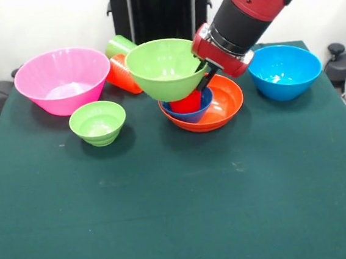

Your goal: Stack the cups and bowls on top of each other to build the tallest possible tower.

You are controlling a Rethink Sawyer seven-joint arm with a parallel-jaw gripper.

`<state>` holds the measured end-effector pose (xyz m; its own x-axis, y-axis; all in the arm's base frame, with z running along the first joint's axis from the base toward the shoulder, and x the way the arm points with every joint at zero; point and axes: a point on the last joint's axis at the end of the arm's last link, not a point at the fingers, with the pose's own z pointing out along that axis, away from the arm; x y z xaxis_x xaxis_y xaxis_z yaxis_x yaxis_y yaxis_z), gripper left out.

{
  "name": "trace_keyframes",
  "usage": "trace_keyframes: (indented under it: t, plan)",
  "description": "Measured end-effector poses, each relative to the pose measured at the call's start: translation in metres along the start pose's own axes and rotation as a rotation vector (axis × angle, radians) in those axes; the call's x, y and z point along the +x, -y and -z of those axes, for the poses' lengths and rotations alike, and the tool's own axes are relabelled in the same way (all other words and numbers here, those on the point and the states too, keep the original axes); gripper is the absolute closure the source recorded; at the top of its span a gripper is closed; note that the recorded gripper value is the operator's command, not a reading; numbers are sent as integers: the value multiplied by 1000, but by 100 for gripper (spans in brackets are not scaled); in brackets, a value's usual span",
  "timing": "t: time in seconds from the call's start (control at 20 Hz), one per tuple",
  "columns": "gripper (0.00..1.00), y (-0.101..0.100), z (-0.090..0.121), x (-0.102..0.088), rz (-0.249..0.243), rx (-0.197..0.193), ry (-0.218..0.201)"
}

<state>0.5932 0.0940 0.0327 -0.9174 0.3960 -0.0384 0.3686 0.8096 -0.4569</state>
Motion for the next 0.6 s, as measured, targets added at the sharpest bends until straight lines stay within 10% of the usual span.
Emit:
trace_keyframes:
  t: [0.6]
  plan:
    - [100, -8, 8, 10, -10, -1, -2]
